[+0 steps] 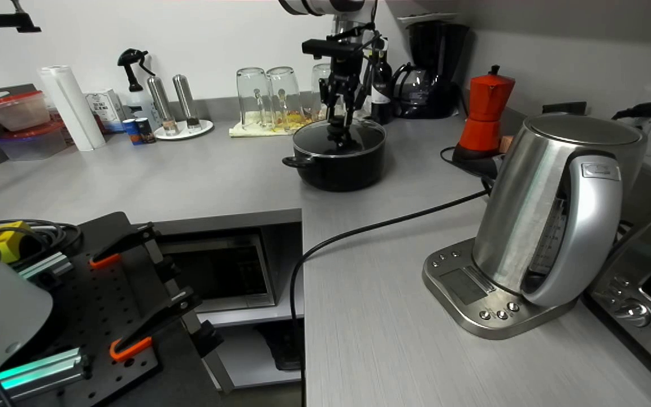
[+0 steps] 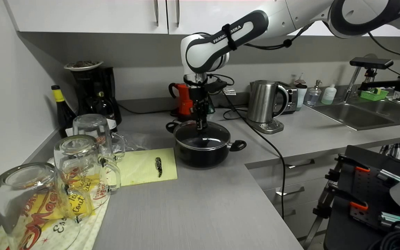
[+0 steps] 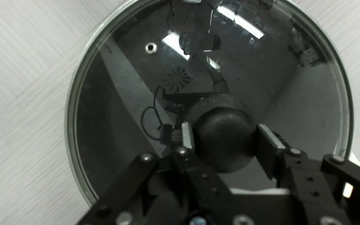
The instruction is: Place the lid on the pot
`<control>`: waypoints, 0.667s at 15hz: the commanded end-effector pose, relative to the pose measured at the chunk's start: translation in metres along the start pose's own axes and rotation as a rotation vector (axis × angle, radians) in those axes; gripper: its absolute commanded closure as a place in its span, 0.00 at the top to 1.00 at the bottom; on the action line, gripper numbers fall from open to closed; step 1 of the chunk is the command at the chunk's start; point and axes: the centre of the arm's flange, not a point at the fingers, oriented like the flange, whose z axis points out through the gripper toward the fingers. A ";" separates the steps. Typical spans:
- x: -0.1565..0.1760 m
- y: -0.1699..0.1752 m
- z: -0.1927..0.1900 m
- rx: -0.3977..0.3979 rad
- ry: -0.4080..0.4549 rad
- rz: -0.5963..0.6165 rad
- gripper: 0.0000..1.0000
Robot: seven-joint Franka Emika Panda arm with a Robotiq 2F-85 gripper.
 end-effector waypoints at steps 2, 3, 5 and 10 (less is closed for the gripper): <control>-0.023 0.006 -0.007 0.030 0.007 0.001 0.25; -0.024 0.007 -0.007 0.030 0.008 0.003 0.25; -0.025 0.008 -0.007 0.023 0.009 0.006 0.25; -0.024 0.003 -0.004 -0.012 -0.003 0.001 0.25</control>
